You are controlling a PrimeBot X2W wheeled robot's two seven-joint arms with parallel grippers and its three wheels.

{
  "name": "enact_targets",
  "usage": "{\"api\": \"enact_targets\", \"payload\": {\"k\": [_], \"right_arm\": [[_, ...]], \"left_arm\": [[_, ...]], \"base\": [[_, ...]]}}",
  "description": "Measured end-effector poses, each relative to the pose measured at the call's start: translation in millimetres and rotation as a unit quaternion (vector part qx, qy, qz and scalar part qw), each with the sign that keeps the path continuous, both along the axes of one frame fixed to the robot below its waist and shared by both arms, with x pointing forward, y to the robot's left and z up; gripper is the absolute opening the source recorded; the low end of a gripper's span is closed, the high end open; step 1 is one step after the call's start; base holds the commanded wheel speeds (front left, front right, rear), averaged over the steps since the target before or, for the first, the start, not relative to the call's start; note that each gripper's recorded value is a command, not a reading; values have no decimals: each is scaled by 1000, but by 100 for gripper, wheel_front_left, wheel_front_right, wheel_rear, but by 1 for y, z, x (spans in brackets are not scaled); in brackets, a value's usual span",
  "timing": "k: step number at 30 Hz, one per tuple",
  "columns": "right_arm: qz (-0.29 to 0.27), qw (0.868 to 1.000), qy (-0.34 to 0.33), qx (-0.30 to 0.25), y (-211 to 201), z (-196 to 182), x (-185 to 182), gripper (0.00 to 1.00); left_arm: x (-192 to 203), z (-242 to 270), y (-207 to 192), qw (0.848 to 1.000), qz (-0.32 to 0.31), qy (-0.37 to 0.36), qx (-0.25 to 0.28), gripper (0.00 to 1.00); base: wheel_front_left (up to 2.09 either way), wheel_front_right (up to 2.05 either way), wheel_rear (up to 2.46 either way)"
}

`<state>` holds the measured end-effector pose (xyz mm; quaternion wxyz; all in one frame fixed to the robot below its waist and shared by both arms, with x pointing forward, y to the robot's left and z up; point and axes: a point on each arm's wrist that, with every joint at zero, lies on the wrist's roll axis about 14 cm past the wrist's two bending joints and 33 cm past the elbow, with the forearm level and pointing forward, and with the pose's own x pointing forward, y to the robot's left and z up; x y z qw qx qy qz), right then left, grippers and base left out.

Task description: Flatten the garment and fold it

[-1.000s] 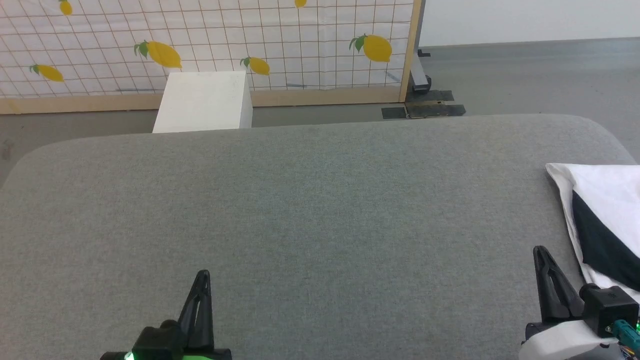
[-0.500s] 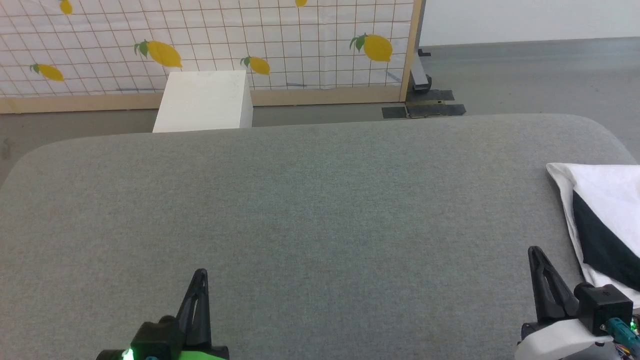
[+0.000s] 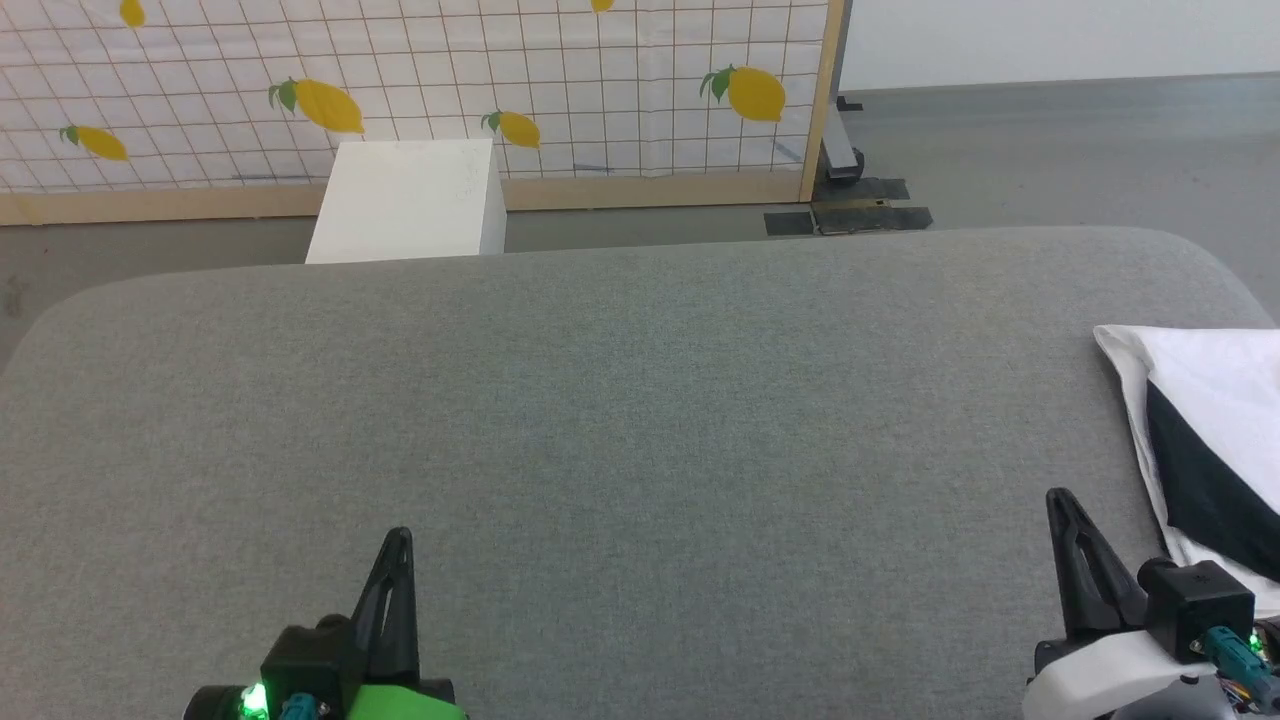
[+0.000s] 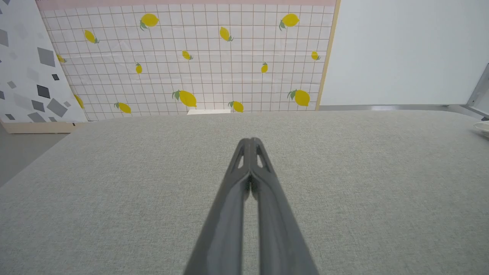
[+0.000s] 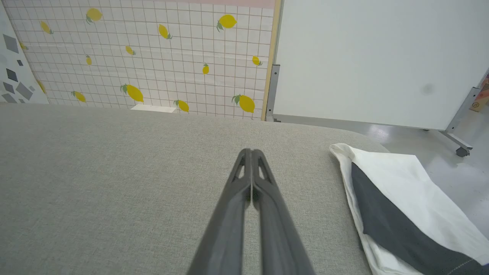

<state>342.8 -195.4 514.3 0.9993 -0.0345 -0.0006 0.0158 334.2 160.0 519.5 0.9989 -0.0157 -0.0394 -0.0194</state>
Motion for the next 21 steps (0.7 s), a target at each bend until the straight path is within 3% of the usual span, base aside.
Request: {"api": "enact_targets", "payload": {"k": [21], "right_arm": [[11,1000,4,1,8,1,6,0]], "left_arm": [[7,-1,4,1000,5,11,11,0]], "base": [[0,0,0]]}}
